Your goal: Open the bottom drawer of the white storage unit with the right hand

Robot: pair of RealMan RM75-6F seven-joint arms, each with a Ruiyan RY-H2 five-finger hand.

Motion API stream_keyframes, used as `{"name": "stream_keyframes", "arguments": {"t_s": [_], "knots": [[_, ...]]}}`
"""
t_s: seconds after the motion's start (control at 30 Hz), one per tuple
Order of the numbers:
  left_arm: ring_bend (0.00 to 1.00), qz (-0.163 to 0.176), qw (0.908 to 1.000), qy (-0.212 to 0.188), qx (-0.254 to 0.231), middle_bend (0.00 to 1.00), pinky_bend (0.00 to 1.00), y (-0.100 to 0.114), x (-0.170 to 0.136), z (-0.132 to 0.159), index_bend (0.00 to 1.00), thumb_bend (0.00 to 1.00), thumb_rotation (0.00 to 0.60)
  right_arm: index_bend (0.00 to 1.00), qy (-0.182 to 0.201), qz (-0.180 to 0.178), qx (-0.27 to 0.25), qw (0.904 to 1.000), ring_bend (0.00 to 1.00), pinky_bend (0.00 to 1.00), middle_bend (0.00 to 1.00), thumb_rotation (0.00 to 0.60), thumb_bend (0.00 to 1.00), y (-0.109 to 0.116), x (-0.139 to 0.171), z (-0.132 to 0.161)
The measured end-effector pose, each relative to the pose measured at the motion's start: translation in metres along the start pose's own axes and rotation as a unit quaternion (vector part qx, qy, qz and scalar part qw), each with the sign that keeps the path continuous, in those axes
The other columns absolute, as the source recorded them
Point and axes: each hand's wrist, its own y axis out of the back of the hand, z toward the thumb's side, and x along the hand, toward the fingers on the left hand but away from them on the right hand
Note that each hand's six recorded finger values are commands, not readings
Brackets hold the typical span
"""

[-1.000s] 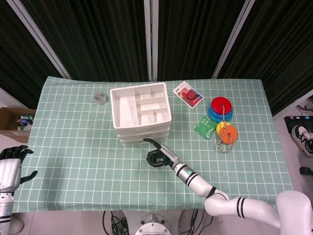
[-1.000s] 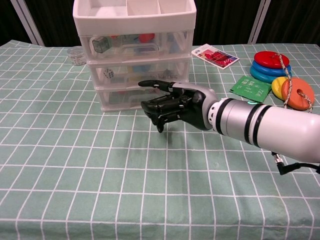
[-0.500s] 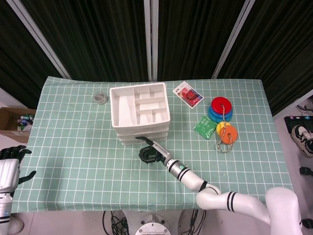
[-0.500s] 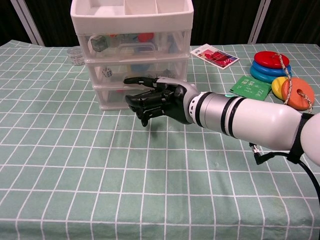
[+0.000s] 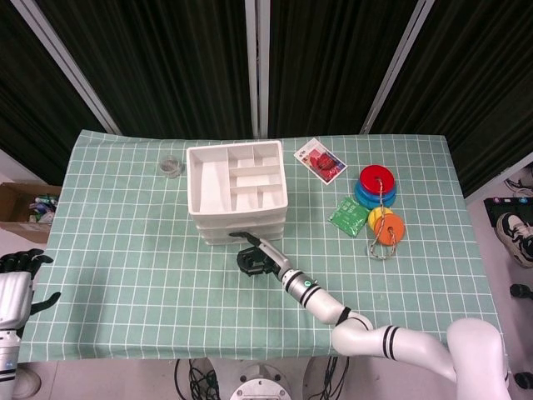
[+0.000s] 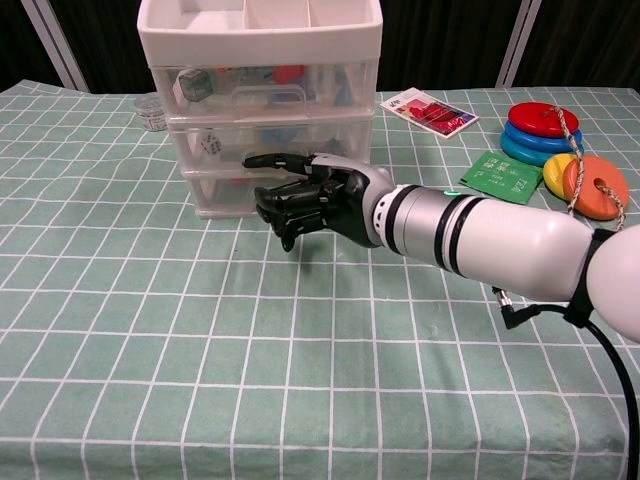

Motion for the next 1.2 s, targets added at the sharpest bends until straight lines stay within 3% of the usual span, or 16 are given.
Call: {"name": "stream_keyframes", "arguments": {"t_s": [0.37,0.5,0.63,0.73,0.93,1.1,1.2], "knots": [[0.21,-0.002,1.0,0.001,-0.005,0.26,0.21,-0.004,-0.001,-0.003,0.37,0.02,0.6,0.23,0.0,0.017,0.012,0.9998,0.65,0.65,0.66,0.6,0.47,-0.013,0.022,-0.012],[0.21,-0.002,1.0,0.002,-0.006,0.26,0.21,-0.004,-0.001,-0.003,0.37,0.02,0.6,0.03,-0.009,0.032,0.034,0.9989,0.65,0.65,0.6,0.6,0.46,-0.018,0.035,-0.019],[0.21,-0.001,1.0,0.0,-0.007,0.26,0.21,-0.005,0.0,-0.002,0.37,0.02,0.6,0.0,-0.016,0.048,0.085,0.9951,0.64,0.65,0.57,0.6,0.42,-0.018,0.046,-0.023],[0.21,0.0,1.0,0.001,-0.008,0.26,0.21,-0.005,0.001,-0.003,0.37,0.03,0.6,0.0,-0.014,0.056,0.138,0.9888,0.64,0.66,0.57,0.6,0.37,-0.016,0.057,-0.022],[0.21,0.0,1.0,-0.001,-0.008,0.26,0.21,-0.005,0.001,-0.002,0.37,0.03,0.6,0.0,0.011,0.06,0.23,0.9712,0.64,0.69,0.57,0.6,0.37,-0.014,0.087,-0.004],[0.21,0.002,1.0,-0.003,-0.008,0.25,0.21,-0.004,0.002,-0.001,0.37,0.02,0.6,0.0,0.045,0.028,0.288,0.9562,0.66,0.71,0.58,0.6,0.37,-0.004,0.103,0.019],[0.21,0.004,1.0,-0.005,-0.007,0.26,0.21,-0.002,0.002,0.001,0.37,0.02,0.6,0.0,0.045,0.008,0.306,0.9511,0.67,0.71,0.58,0.6,0.37,0.004,0.104,0.026]]}}
